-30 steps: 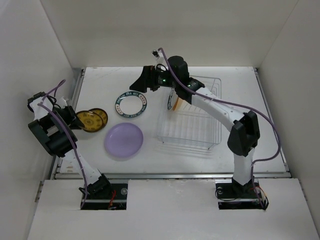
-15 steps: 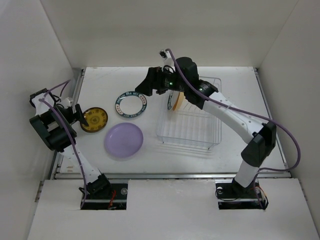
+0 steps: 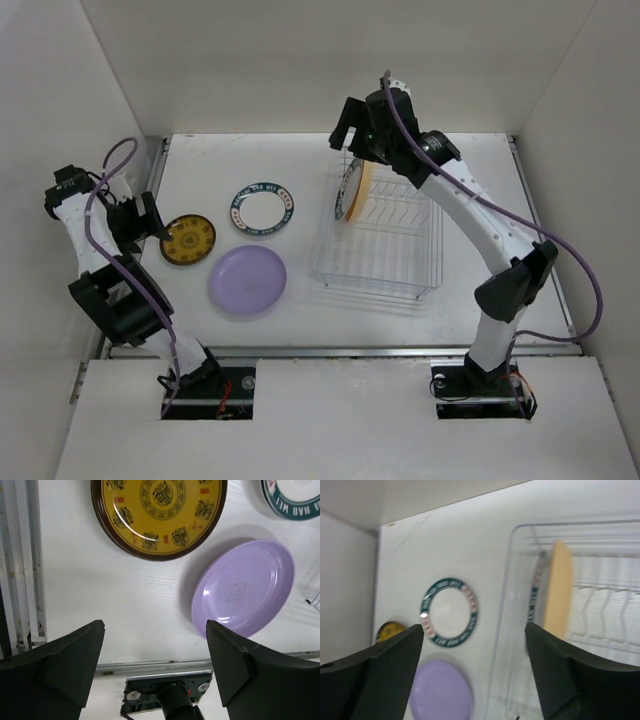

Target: Unload the plates from the dish rack

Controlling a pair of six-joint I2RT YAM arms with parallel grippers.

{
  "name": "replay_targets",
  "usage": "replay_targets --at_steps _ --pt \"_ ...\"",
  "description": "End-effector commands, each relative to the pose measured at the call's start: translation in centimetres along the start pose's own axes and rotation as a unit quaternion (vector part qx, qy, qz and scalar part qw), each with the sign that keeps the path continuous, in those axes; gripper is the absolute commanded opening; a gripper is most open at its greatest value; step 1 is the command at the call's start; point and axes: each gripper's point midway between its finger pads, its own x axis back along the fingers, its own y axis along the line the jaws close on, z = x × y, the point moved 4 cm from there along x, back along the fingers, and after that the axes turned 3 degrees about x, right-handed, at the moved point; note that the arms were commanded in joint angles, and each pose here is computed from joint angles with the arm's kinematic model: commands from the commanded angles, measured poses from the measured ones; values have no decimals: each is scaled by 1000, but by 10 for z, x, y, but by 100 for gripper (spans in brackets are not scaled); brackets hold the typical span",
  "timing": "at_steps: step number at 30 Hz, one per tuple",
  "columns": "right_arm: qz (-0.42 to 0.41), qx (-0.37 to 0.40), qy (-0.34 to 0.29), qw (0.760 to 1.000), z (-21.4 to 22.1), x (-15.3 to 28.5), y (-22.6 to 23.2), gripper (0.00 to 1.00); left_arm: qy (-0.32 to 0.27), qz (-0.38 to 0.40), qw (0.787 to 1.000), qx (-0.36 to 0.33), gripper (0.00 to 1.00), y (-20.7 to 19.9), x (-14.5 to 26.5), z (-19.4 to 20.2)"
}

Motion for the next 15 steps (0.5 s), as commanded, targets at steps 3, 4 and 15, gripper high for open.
replay_targets --at_steps 3,4,15 --pt "141 -3 -11 990 -4 -40 -57 77 19 -16 999 -28 80 1 -7 35" --pt "150 -2 -16 989 -5 -43 -59 68 11 -18 999 -38 80 3 -9 38" --pt "271 51 10 961 18 -78 -111 34 12 -5 999 -48 81 -3 -10 52"
